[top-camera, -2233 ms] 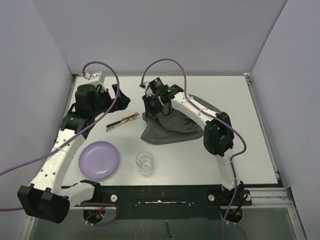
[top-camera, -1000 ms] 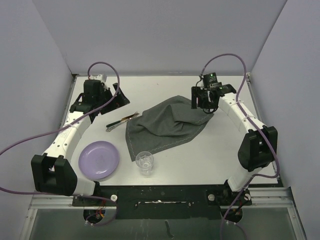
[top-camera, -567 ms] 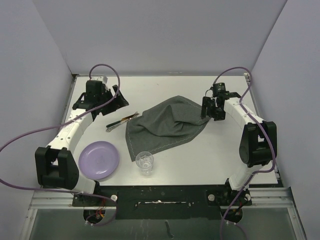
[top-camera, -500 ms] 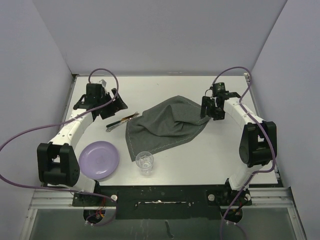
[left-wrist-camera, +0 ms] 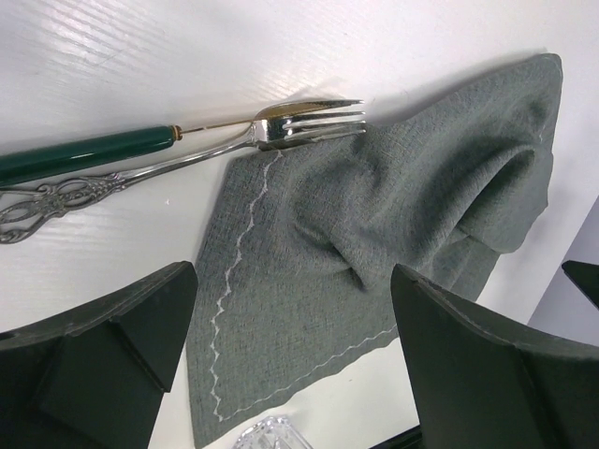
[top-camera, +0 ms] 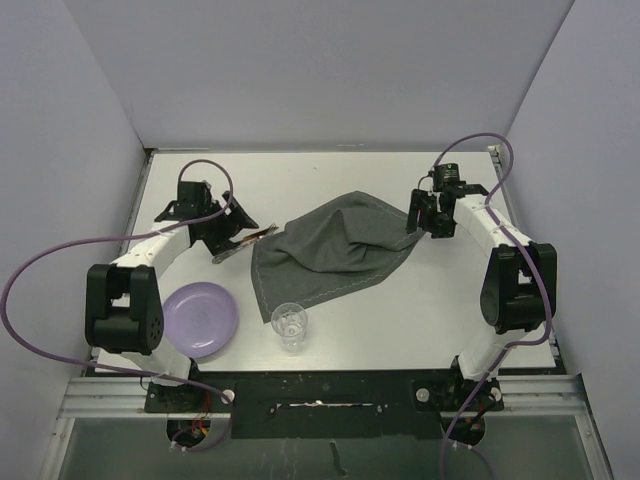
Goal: Set the dinner table for one person
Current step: Move the utensils to the center of the board.
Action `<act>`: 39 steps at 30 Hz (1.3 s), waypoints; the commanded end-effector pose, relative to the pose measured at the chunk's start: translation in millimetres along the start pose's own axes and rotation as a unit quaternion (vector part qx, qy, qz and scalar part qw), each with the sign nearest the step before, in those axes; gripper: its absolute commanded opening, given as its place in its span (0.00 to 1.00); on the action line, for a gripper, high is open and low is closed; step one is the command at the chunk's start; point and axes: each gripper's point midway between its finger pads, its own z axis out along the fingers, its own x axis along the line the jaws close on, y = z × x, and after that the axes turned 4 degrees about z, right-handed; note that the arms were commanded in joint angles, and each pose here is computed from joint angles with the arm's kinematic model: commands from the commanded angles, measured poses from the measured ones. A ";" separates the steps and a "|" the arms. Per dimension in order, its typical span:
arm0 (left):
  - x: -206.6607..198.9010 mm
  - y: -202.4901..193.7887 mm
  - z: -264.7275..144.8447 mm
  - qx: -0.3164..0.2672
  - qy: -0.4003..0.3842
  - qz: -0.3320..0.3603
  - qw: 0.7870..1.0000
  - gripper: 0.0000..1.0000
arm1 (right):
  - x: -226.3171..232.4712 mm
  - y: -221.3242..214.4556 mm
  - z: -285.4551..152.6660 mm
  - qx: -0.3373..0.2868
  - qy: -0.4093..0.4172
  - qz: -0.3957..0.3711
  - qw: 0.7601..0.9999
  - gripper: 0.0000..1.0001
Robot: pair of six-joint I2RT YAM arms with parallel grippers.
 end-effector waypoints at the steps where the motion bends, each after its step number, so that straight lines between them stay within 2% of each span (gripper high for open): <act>1: -5.9 5.5 19.2 -0.001 -0.031 -0.030 0.999 0.85 | 5.3 11.0 -6.0 -0.024 0.015 0.004 1.000 0.63; 10: -7.2 3.4 44.6 0.005 -0.063 -0.052 0.997 0.83 | 6.3 12.3 -12.1 -0.030 0.020 0.003 0.999 0.64; 19: -3.2 12.4 64.8 0.009 -0.052 -0.052 0.997 0.81 | 5.8 14.6 -16.2 -0.033 0.024 0.003 0.999 0.64; 39: 39.1 61.9 91.2 -0.056 0.065 -0.027 0.996 0.81 | 5.3 9.5 -6.7 -0.017 0.027 0.001 0.999 0.64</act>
